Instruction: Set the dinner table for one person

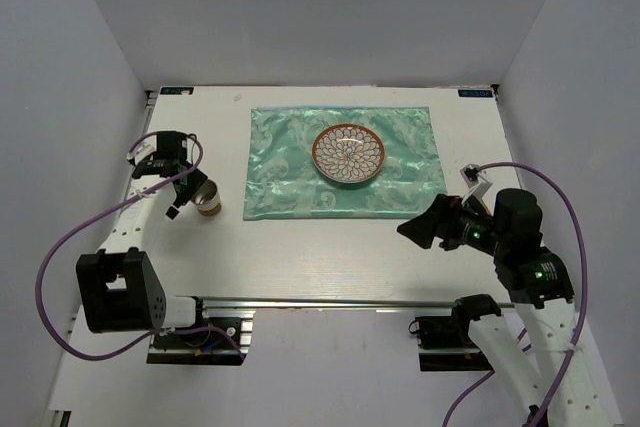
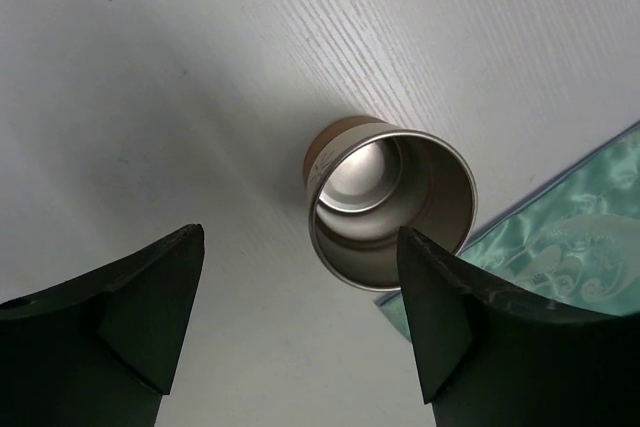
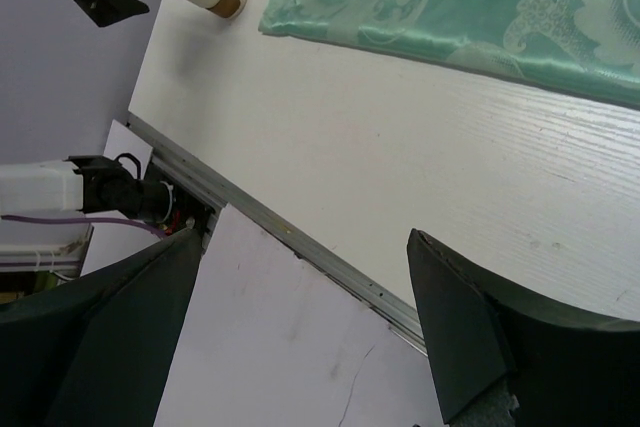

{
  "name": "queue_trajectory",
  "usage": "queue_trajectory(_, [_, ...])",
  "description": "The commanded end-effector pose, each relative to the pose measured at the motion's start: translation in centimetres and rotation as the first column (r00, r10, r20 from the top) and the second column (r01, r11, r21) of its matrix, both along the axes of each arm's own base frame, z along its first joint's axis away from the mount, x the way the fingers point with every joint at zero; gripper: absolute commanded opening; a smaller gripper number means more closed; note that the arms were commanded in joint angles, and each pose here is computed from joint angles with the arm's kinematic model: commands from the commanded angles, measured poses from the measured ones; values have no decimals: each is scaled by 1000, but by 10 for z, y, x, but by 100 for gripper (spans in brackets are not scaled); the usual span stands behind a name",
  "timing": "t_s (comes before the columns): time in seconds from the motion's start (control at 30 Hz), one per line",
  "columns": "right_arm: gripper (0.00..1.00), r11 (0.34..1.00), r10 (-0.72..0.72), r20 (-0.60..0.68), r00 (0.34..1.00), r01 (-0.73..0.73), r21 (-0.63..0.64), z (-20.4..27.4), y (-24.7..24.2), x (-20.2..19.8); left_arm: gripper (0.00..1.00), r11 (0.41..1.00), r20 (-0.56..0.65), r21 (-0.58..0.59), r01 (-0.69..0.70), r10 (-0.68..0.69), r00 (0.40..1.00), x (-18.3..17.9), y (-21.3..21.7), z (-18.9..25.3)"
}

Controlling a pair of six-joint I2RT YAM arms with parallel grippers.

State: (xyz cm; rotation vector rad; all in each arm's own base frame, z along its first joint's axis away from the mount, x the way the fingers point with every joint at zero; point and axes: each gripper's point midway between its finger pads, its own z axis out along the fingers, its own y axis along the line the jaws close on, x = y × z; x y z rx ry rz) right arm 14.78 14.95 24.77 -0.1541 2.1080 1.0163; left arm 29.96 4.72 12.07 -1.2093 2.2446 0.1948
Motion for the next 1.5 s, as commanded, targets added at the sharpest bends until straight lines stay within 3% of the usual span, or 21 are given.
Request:
queue_trajectory(0.0, [89,999,29,44,999,-31,38,6,7,4,86,999,45,-30,38,-37,998,15,-4,-7])
queue_trajectory(0.23, [89,1000,17,29,999,-17,-5,2,5,20,69,998,29,-53,34,-33,999,16,-5,-26])
queue_trajectory(0.27, [89,1000,16,36,999,-15,-15,3,5,22,64,998,39,-57,29,-27,999,18,-3,-26])
queue_trajectory(0.3, [89,1000,4,40,999,-3,-21,6,4,26,49,998,28,-62,30,-29,999,16,-4,-29])
queue_trajectory(0.37, [89,1000,-2,46,999,3,-26,8,5,33,40,997,17,-70,31,-30,999,17,-5,-35])
queue_trajectory(0.47, [89,1000,-2,58,998,4,-26,14,6,42,15,996,9,-88,28,-27,1000,18,-6,-40])
queue_trajectory(0.57, [89,999,16,69,997,-14,-29,21,10,47,12,994,30,-96,42,-39,999,22,-8,-38])
queue_trajectory(0.63, [89,998,40,83,996,-36,-51,28,14,55,0,993,38,-101,55,-51,998,25,-9,-36])
queue_trajectory(0.73, [89,994,71,86,994,-64,-88,36,24,70,0,989,56,-102,103,-98,994,31,-13,-29])
queue_trajectory(0.9, [89,952,42,21,999,-33,-304,19,48,119,0,950,176,-125,286,-262,949,35,-46,19])
queue_trajectory(1.03, [89,896,-43,55,998,63,-440,32,66,156,0,854,255,-182,488,-438,862,38,-93,53])
queue_trajectory(1.2, [89,869,-46,106,993,92,-487,50,110,165,0,738,350,-182,650,-569,744,40,-159,96])
queue_trajectory(1.33, [89,875,-37,126,991,93,-475,62,135,161,0,649,339,-190,737,-661,669,31,-215,94])
queue_trajectory(1.47, [88,871,-1,111,994,55,-489,51,158,157,0,606,342,-191,772,-696,631,22,-248,89])
